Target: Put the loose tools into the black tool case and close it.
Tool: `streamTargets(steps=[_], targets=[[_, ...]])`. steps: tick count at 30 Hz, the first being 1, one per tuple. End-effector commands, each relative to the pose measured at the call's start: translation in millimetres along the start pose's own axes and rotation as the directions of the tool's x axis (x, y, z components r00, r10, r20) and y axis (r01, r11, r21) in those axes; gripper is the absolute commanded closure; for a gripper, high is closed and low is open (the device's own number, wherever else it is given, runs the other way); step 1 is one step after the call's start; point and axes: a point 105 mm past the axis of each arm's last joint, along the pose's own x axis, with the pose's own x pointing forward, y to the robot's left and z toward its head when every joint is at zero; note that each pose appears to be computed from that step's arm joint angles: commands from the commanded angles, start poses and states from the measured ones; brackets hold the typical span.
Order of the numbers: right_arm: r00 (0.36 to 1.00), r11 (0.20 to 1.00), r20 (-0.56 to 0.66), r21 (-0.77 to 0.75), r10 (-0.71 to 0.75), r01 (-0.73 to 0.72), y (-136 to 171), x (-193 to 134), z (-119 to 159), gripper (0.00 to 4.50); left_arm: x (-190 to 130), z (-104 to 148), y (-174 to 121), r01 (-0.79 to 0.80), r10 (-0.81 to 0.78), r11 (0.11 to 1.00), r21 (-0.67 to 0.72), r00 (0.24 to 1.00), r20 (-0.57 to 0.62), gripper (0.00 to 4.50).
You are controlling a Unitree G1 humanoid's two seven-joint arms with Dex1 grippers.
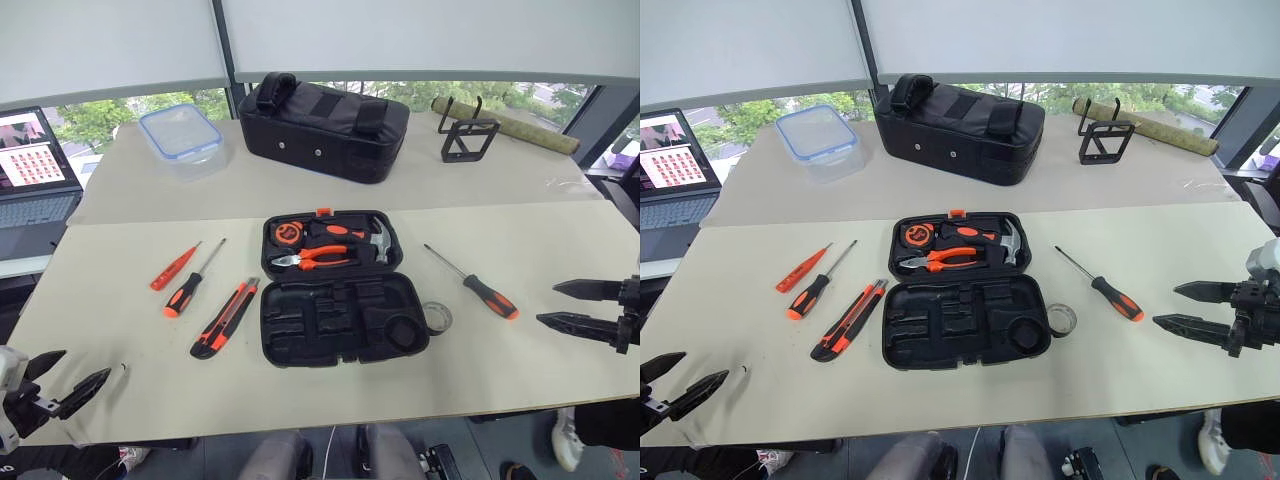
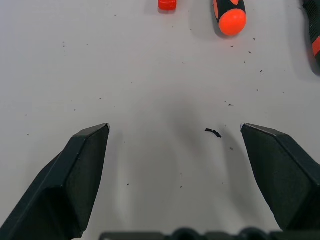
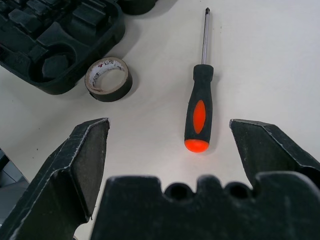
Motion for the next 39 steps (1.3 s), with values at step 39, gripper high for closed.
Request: streamTargets(steps=[39], targets=[[0.845, 0.834, 0.271, -0.458, 0.462, -0.308, 141.4, 83.3, 147.2, 0.03, 149.5, 86.6, -55.1, 0.183, -0.175, 0.978, 0.102, 0.981, -0.078, 0.0]])
